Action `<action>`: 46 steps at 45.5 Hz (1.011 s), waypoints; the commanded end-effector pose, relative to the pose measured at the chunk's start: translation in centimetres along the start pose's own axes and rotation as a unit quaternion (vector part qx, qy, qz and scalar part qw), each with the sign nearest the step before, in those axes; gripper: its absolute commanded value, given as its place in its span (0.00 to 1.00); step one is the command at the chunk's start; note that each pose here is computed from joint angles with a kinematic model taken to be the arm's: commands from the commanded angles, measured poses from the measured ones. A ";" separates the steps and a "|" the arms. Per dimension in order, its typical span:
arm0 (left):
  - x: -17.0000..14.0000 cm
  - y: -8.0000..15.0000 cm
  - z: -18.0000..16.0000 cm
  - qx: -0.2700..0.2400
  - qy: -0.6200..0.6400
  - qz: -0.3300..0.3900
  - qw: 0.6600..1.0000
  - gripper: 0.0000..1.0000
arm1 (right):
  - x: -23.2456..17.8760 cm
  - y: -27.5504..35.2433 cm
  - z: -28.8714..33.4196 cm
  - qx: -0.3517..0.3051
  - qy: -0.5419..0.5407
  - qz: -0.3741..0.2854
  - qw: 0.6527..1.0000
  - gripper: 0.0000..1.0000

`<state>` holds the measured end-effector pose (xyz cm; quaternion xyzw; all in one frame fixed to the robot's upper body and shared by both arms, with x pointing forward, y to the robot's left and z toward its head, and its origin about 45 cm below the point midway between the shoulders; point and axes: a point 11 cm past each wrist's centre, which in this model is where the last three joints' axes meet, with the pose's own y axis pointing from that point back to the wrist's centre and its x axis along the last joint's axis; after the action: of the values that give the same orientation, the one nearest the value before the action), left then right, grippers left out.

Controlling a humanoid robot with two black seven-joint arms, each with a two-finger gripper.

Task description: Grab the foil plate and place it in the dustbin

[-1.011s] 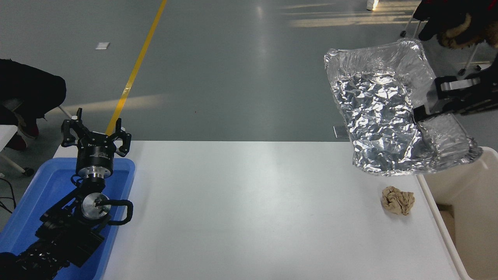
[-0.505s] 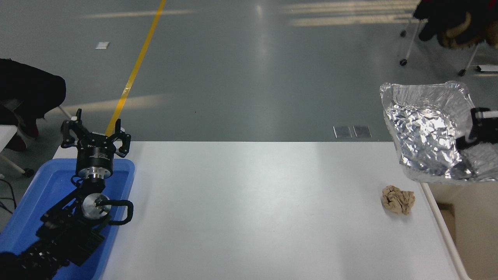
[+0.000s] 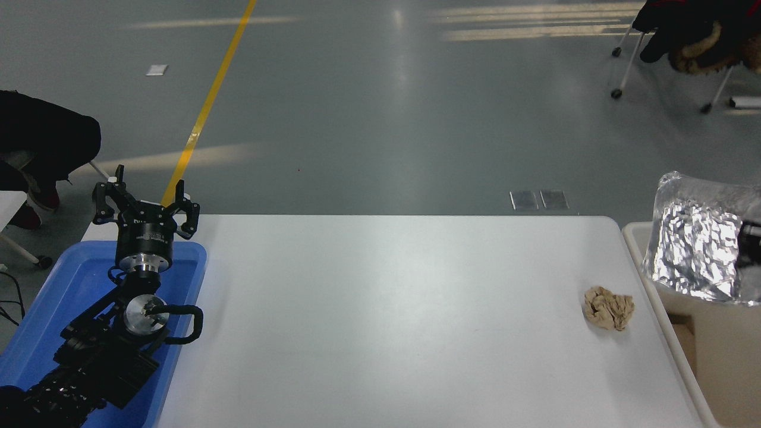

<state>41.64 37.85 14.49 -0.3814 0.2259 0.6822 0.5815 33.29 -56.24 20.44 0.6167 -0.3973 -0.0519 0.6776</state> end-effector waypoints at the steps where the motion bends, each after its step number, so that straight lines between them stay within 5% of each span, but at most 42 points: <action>1: 0.0 0.0 0.0 0.000 0.000 0.000 1.000 0.99 | -3.2 -5.8 6.3 -0.045 -0.091 0.074 0.992 0.00; 22: 0.0 0.0 0.0 0.000 0.000 0.000 1.000 0.99 | -8.8 -9.1 8.2 -0.089 -0.084 0.106 0.987 0.00; 26: 0.0 0.0 0.0 0.000 0.001 -0.001 1.000 0.99 | -8.7 -9.1 8.2 -0.092 -0.085 0.116 0.985 0.85; 28: 0.0 0.0 0.0 0.000 0.000 0.000 1.000 0.99 | -8.5 -9.0 8.2 -0.091 -0.088 0.125 0.984 0.99; 46: -0.1 -0.1 0.0 0.000 -0.001 -0.002 1.000 0.99 | -8.6 -9.3 7.3 -0.067 -0.128 0.124 0.982 1.00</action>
<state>41.69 37.82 14.56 -0.3815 0.2253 0.6816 0.5823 27.04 -59.84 8.16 0.4990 -0.5434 -0.0678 0.6717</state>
